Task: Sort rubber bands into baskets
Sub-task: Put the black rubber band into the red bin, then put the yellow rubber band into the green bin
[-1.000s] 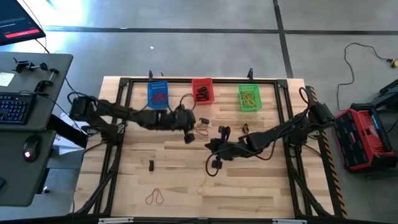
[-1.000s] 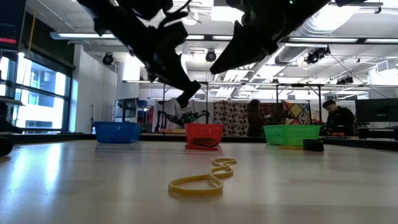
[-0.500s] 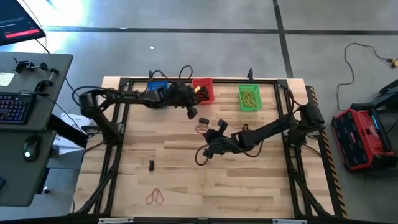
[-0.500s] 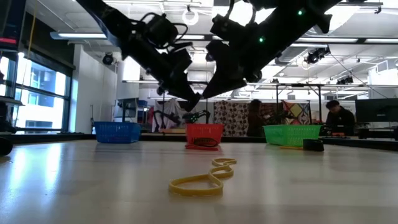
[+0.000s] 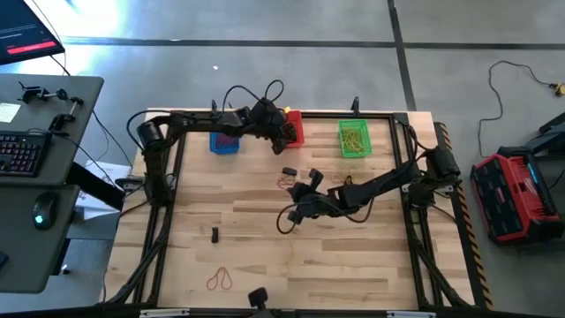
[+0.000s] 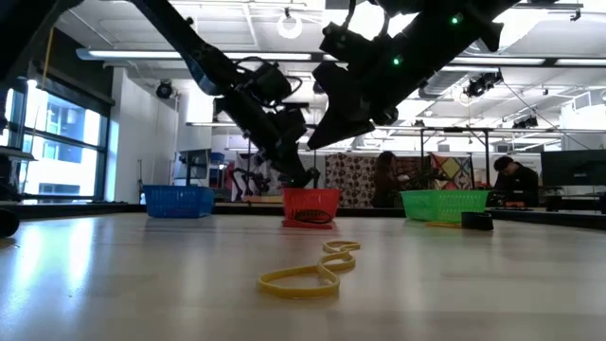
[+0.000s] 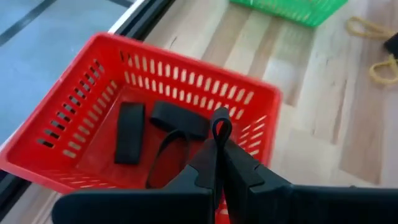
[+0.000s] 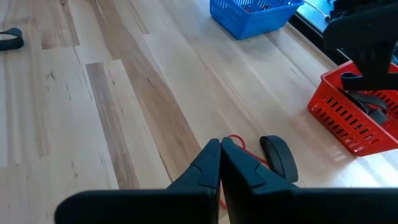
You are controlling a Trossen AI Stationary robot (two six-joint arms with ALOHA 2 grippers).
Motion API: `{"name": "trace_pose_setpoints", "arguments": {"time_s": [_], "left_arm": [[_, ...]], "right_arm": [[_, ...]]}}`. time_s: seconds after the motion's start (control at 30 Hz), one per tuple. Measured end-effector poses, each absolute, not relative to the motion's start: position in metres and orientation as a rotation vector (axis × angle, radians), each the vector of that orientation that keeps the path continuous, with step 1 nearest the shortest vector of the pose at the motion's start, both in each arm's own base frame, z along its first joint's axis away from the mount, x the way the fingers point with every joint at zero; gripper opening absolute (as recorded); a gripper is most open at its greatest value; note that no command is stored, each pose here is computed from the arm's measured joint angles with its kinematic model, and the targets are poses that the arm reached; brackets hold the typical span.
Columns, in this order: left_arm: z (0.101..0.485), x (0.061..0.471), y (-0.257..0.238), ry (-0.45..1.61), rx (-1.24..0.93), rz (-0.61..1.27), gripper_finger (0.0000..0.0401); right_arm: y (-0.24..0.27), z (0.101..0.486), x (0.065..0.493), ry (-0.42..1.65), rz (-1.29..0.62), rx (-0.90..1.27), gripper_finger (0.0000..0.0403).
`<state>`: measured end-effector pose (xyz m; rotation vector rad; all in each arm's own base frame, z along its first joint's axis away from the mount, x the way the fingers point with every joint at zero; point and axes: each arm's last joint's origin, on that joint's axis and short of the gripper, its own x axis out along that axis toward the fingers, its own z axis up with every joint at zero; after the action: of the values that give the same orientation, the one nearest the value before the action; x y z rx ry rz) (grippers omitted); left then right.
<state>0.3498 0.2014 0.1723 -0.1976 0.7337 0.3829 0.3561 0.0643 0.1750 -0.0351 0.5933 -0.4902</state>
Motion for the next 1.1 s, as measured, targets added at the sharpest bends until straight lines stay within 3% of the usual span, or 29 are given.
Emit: {"name": "trace_pose_setpoints", "arguments": {"time_s": [0.43,0.87,1.1], "left_arm": [[0.160,0.345,0.217,0.797,-0.192,0.350,0.0004],[0.160,0.351,0.206,0.814,-0.081,0.275,0.0107],[0.163,0.354,0.208,0.777,-0.014,0.263,0.0133]], "right_arm": [[0.057,0.175,0.357,0.598,-0.504,-0.043,0.0000],[0.042,0.175,0.360,0.612,-0.498,-0.014,0.0000],[0.031,0.175,0.361,0.620,-0.514,-0.011,0.0000]]}}
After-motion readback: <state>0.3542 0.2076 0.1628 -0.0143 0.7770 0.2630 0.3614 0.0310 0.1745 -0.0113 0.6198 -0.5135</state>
